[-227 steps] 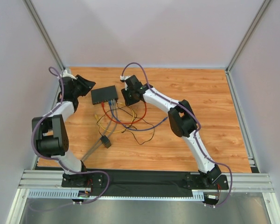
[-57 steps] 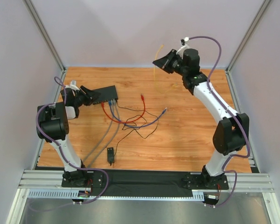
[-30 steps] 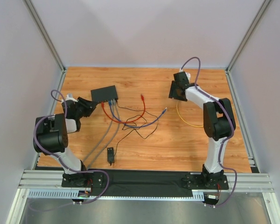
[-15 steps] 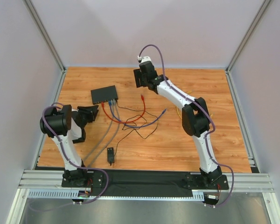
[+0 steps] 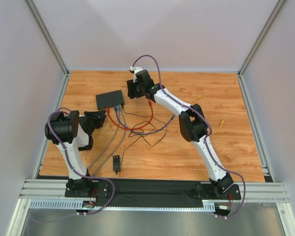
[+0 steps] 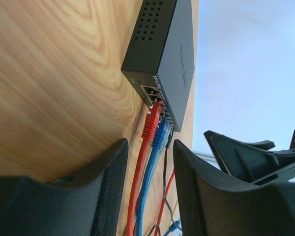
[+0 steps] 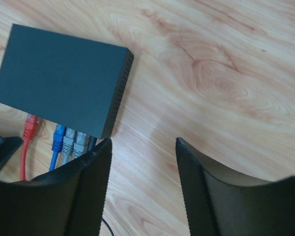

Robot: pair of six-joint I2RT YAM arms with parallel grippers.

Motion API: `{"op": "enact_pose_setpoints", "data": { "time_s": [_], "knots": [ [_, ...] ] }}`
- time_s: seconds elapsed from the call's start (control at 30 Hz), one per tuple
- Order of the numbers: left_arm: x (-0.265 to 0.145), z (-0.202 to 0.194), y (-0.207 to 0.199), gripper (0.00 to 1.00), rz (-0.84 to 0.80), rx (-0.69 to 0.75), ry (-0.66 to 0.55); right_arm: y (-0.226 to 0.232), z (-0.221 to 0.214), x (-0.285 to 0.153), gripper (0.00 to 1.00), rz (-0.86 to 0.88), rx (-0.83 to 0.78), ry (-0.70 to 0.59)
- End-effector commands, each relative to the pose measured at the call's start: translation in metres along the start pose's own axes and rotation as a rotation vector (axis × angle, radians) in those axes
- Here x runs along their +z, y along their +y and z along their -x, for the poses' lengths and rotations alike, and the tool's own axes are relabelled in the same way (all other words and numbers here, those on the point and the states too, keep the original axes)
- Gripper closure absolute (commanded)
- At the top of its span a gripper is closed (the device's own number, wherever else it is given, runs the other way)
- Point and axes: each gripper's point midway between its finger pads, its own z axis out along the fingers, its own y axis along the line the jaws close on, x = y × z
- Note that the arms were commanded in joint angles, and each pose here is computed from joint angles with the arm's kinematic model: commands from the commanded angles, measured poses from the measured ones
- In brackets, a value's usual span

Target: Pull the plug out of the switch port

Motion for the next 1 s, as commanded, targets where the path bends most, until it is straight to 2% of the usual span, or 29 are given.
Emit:
{"op": "enact_pose_setpoints", "data": {
  "time_s": [0.0, 0.07, 0.1, 0.17, 0.43, 0.97],
  "knots": [
    [0.007, 0.002, -0.014, 0.50, -0.055, 0.070, -0.048, 0.016, 0.034, 0.001, 0.45, 0.079, 0.023, -0.098],
    [0.007, 0.007, -0.016, 0.51, -0.021, 0.086, -0.074, 0.019, 0.037, 0.003, 0.48, 0.094, 0.034, -0.105],
    [0.007, 0.006, -0.002, 0.51, 0.049, 0.087, -0.068, 0.019, 0.034, 0.006, 0.48, 0.099, 0.041, -0.097],
    [0.006, 0.010, -0.005, 0.51, 0.063, 0.094, -0.090, 0.022, 0.035, 0.007, 0.48, 0.111, 0.058, -0.102],
    [0.019, 0.006, 0.001, 0.57, 0.028, 0.008, -0.074, 0.026, 0.031, 0.016, 0.52, 0.137, 0.070, -0.099],
    [0.028, -0.002, -0.001, 0.53, 0.088, 0.059, -0.023, 0.041, 0.016, 0.040, 0.57, 0.253, 0.166, -0.089]
  ]
}}
